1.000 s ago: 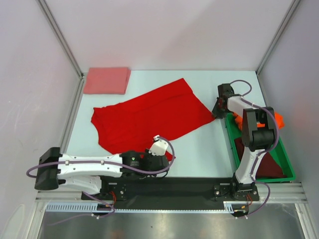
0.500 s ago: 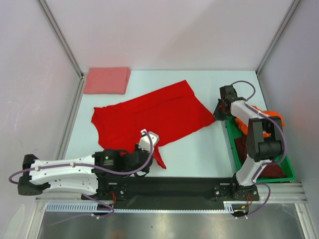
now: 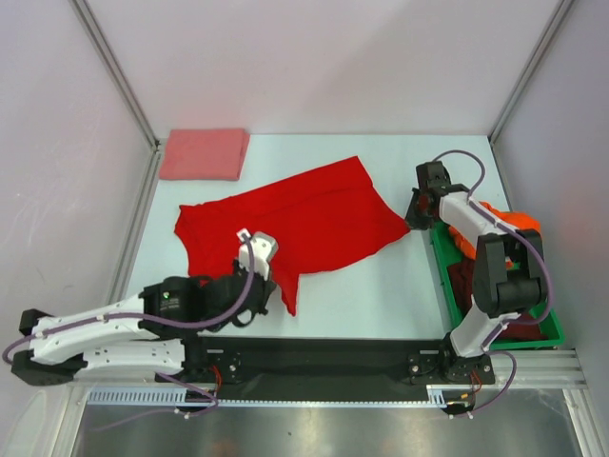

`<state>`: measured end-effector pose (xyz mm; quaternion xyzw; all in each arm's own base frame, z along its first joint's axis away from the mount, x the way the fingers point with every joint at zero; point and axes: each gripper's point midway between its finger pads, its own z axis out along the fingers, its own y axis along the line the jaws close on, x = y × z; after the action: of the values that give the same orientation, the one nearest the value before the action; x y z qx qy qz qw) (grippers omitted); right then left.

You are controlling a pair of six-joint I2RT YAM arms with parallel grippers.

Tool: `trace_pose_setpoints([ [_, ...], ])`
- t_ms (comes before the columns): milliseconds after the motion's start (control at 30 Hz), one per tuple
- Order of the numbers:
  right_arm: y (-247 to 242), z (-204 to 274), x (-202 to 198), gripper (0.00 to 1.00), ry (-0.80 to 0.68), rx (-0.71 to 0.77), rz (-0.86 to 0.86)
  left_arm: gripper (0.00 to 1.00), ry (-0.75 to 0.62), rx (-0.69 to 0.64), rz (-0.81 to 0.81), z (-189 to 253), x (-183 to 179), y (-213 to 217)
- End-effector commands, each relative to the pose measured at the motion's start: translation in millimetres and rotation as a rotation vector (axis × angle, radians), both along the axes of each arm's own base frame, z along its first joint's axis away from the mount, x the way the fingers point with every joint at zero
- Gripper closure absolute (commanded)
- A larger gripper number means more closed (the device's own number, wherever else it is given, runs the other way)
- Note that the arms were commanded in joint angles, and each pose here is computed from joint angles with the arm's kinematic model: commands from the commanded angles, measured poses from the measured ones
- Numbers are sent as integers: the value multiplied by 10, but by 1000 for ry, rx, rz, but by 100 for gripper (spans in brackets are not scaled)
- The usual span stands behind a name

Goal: Fold and stack the t-shirts
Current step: Fold the tshirt

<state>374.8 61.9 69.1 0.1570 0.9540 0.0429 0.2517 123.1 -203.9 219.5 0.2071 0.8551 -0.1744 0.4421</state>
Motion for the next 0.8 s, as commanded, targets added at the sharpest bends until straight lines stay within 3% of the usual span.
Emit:
trace_pose_setpoints([
  [0,-37,192,265,100,-45,-45,25,100,-88,-53,98,368,358,147],
  [333,81,308,881,100,-52,-54,101,100,-125,4,226,410,1230,566],
  [767,450,172,1282,100,9,-8,233,100,-110,64,462,435,2169,1207],
])
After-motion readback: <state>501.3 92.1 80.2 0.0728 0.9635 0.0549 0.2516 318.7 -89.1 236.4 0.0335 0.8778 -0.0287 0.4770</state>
